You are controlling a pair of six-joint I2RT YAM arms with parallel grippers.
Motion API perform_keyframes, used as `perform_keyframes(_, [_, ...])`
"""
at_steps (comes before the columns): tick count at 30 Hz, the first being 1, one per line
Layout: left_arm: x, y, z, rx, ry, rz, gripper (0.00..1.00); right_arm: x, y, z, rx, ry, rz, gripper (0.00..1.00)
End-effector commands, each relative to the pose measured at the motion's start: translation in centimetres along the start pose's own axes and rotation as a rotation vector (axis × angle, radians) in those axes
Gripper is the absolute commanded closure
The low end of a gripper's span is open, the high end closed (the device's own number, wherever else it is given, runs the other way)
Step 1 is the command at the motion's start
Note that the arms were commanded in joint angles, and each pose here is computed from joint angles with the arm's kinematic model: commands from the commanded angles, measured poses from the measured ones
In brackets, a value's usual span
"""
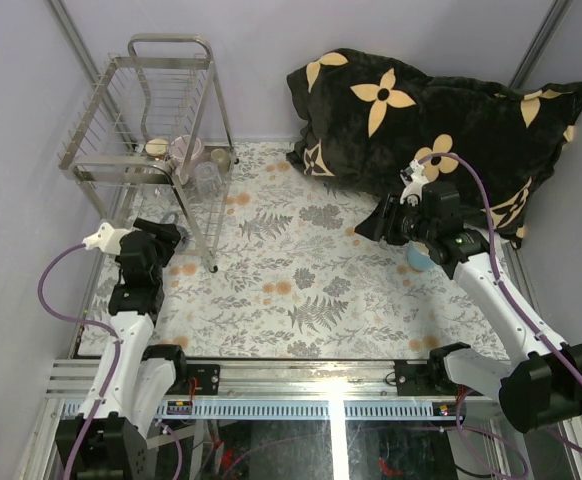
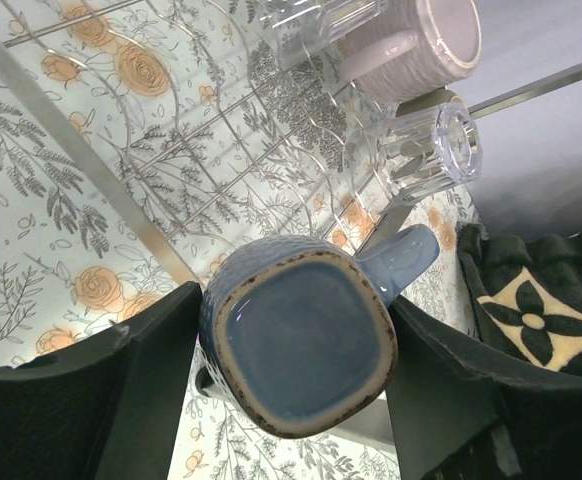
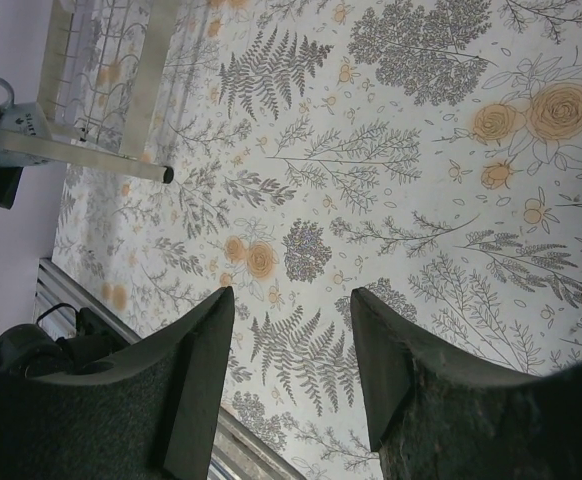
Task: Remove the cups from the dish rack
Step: Unload the cup from the dish rack, then place the cup at the center of the board.
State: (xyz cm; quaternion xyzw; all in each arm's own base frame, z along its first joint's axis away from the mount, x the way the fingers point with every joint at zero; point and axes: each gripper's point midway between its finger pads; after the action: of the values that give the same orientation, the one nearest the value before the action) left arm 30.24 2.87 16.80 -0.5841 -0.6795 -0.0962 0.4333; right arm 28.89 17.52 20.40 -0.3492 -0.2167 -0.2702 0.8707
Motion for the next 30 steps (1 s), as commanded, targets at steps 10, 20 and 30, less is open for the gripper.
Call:
perform_keyframes(10, [-0.6, -4.1, 0.7, -0.036, -0.094, 0.019, 1.0, 0.2, 0.1, 2.5, 0.086, -0.026, -0.003, 0.43])
perform_keyframes(20, [-1.7, -7.5, -0.3, -0.12, -0.162, 0.104, 1.0, -0.6, 2.1, 4.0, 0.154, -0.008, 0.019, 0.43])
perform_keyframes(30, [-2.6, -11.0, -1.2, -0.226, -0.222, 0.171, 1.0, -3.5, 4.3, 9.8, 0.375, -0.035, 0.097, 0.43])
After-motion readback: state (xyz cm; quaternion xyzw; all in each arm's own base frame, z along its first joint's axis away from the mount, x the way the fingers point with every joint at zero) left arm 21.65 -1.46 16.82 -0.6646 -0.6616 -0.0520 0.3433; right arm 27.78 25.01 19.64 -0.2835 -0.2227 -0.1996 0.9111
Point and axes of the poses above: each gripper's point midway between its finger pads, its own y axis out along the fingers, its own z axis along the line the jaws close on, x = y × z, and after that the axes turned 6 degrees about y, right-handed
